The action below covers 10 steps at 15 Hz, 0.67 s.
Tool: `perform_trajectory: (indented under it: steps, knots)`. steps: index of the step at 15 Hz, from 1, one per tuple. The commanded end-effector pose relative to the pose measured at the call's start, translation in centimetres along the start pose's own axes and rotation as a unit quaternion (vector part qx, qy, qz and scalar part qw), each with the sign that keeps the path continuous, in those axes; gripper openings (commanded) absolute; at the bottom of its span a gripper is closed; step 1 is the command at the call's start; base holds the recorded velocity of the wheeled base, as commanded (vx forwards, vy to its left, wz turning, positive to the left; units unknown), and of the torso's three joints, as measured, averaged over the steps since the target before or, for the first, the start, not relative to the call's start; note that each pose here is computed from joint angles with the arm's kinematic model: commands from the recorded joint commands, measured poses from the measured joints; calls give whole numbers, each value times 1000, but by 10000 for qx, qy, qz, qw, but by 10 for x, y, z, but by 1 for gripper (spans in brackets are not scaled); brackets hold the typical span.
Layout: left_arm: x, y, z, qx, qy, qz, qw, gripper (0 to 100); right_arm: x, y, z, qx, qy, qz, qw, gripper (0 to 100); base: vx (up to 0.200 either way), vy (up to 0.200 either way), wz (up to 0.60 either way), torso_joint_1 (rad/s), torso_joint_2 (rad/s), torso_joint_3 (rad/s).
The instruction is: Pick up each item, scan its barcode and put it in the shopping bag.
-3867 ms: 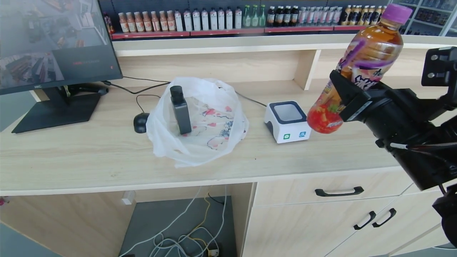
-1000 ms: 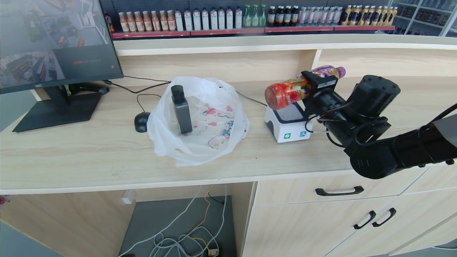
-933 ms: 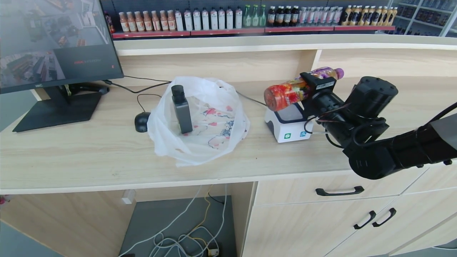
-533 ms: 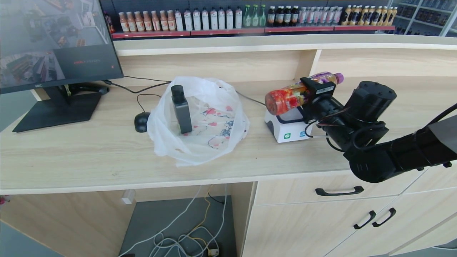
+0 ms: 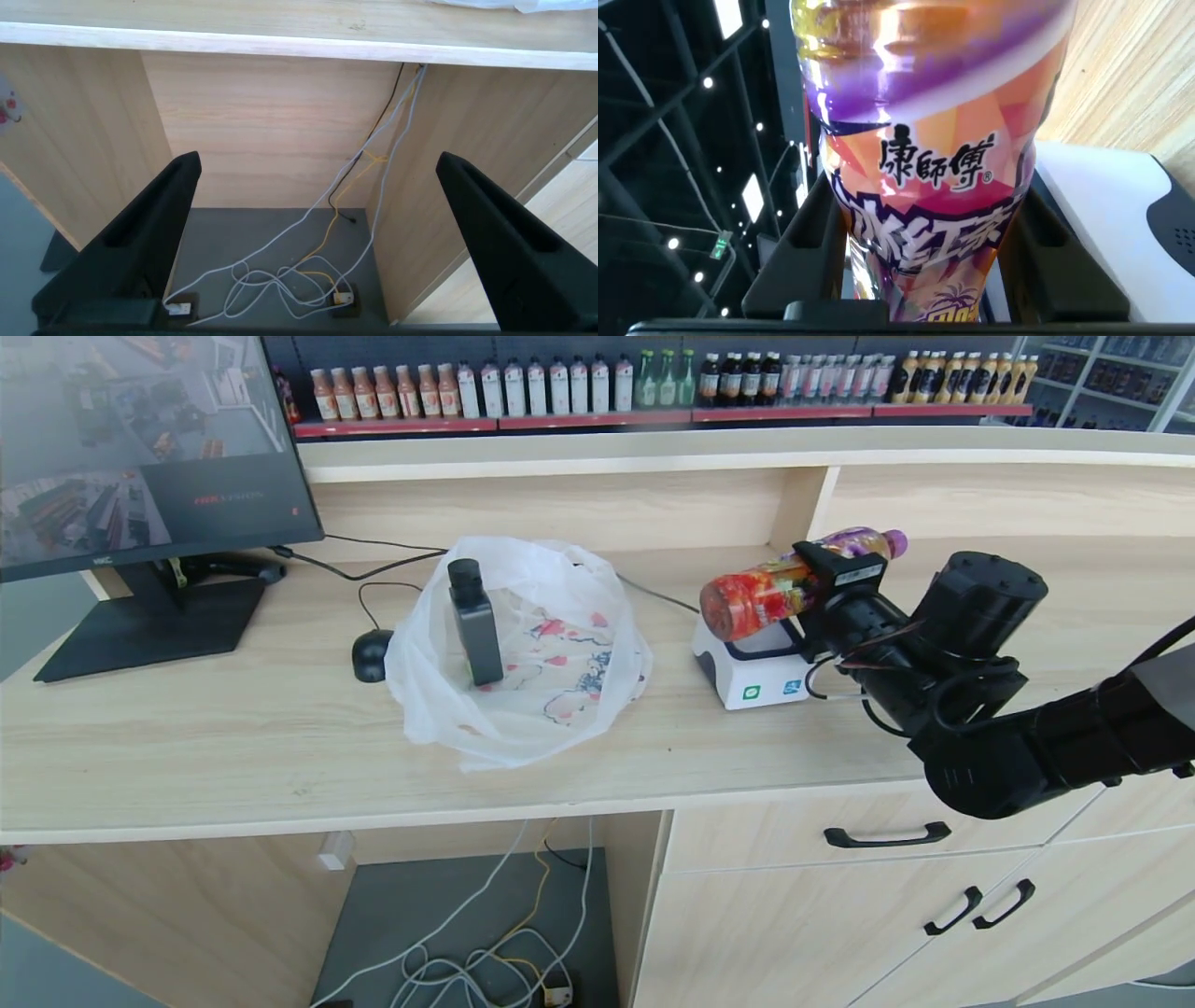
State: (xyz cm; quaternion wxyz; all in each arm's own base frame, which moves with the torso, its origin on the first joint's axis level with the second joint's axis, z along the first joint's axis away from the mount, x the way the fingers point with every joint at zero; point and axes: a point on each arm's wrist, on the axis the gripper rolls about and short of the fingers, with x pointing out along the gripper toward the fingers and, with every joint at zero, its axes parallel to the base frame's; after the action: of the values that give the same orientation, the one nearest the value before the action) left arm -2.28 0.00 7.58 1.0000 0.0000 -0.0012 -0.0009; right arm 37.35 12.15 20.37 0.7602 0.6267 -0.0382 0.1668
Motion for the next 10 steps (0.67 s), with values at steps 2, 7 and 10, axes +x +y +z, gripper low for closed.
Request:
perform_trajectory:
  steps: [2, 7, 10]
  knots:
    - [0, 0, 0, 0, 4, 1, 10000, 100, 0, 0, 0, -2, -5, -3, 10000, 0, 0, 0, 0, 0, 0, 0]
    - [0, 0, 0, 0, 4, 1, 10000, 100, -1, 5, 1, 3, -11, 50, 10000, 0, 0, 0, 0, 0, 0, 0]
    - [0, 0, 0, 0, 4, 1, 10000, 100, -1, 5, 1, 2, -9, 43, 10000, 0, 0, 0, 0, 0, 0, 0]
